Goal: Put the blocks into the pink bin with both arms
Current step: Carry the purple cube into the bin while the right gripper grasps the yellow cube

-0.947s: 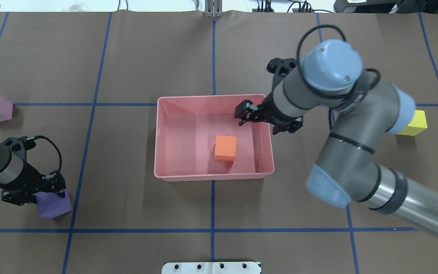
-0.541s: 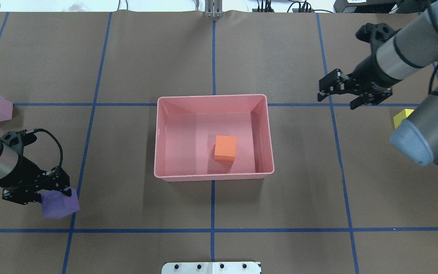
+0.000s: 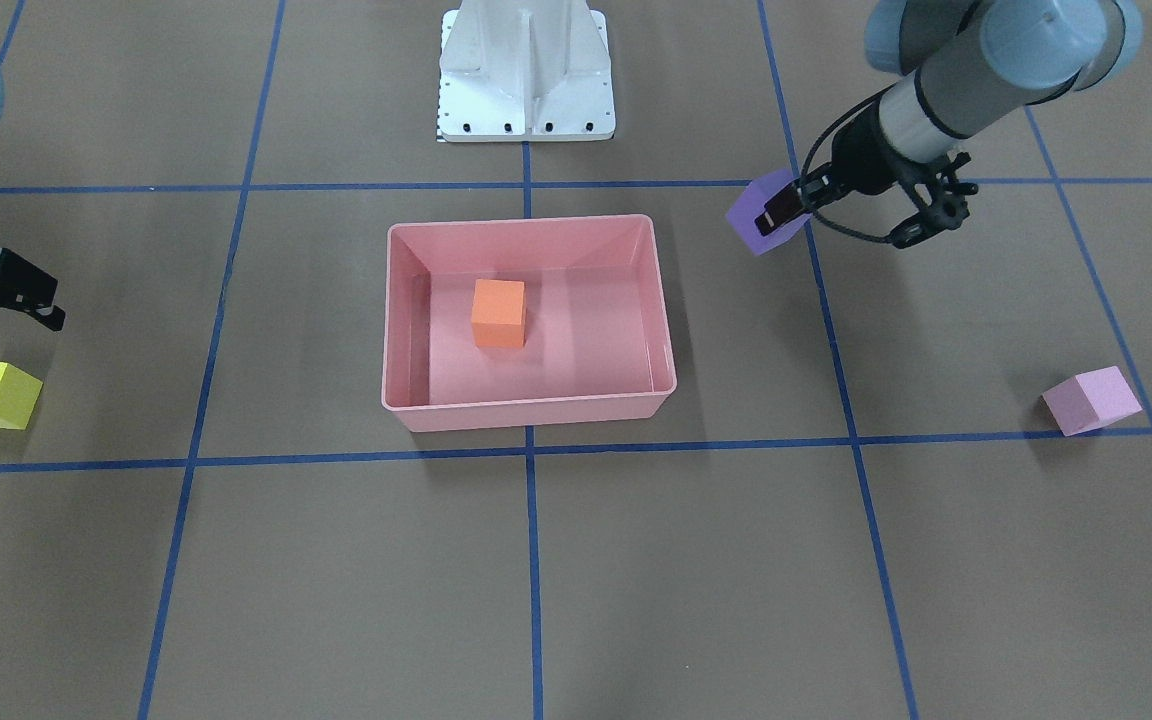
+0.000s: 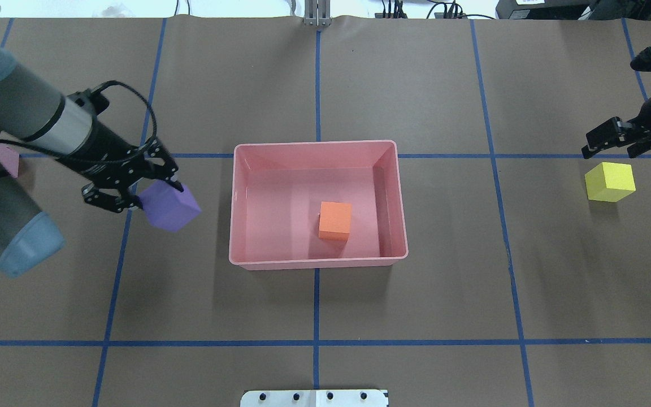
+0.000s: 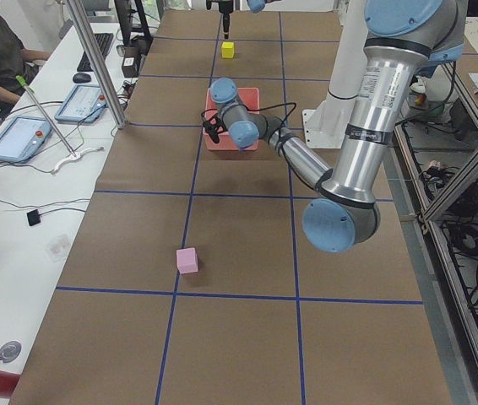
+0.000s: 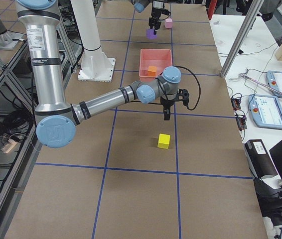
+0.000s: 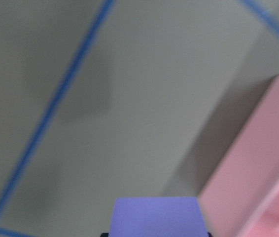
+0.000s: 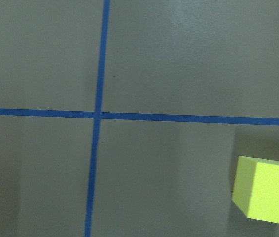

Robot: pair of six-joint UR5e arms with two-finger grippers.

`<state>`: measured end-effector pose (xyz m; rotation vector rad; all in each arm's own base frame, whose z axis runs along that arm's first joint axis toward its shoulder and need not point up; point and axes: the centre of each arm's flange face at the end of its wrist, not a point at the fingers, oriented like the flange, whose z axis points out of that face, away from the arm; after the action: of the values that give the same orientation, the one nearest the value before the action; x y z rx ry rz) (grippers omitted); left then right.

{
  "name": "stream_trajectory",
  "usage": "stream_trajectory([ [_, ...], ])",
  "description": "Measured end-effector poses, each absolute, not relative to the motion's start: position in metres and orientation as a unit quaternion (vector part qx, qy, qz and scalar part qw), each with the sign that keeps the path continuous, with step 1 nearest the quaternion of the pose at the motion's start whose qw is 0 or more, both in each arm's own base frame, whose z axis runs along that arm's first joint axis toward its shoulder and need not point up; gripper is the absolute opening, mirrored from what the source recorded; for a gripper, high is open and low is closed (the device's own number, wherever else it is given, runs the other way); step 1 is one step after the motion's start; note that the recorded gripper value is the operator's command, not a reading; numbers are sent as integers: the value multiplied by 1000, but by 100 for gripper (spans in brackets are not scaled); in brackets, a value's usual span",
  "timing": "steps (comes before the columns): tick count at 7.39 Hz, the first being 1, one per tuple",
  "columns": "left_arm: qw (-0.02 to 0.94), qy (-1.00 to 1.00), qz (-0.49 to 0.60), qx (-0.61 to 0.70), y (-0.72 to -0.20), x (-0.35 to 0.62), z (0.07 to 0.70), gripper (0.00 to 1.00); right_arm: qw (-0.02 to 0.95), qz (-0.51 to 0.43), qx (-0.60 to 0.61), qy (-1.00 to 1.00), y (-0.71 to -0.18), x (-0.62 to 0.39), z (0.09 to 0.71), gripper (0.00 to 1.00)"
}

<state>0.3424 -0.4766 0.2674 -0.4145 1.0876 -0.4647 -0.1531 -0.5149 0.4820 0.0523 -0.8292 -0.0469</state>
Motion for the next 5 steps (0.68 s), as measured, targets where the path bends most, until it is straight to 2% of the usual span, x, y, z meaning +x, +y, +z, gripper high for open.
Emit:
stream_trajectory([
  [2,812,489,-252,-196,-541,392,203,2,927,-45,31,-371,-523,-147,515,100],
  [3,816,475,-262,-199,-561,418,192,8,930,-51,29,-362,-525,-147,526,100],
  [4,824,461,-265,-196,-563,446,191,11,933,-56,29,-355,-527,-146,533,100],
  [5,832,450,-262,-192,-554,470,193,19,934,-59,30,-350,-527,-145,538,100],
])
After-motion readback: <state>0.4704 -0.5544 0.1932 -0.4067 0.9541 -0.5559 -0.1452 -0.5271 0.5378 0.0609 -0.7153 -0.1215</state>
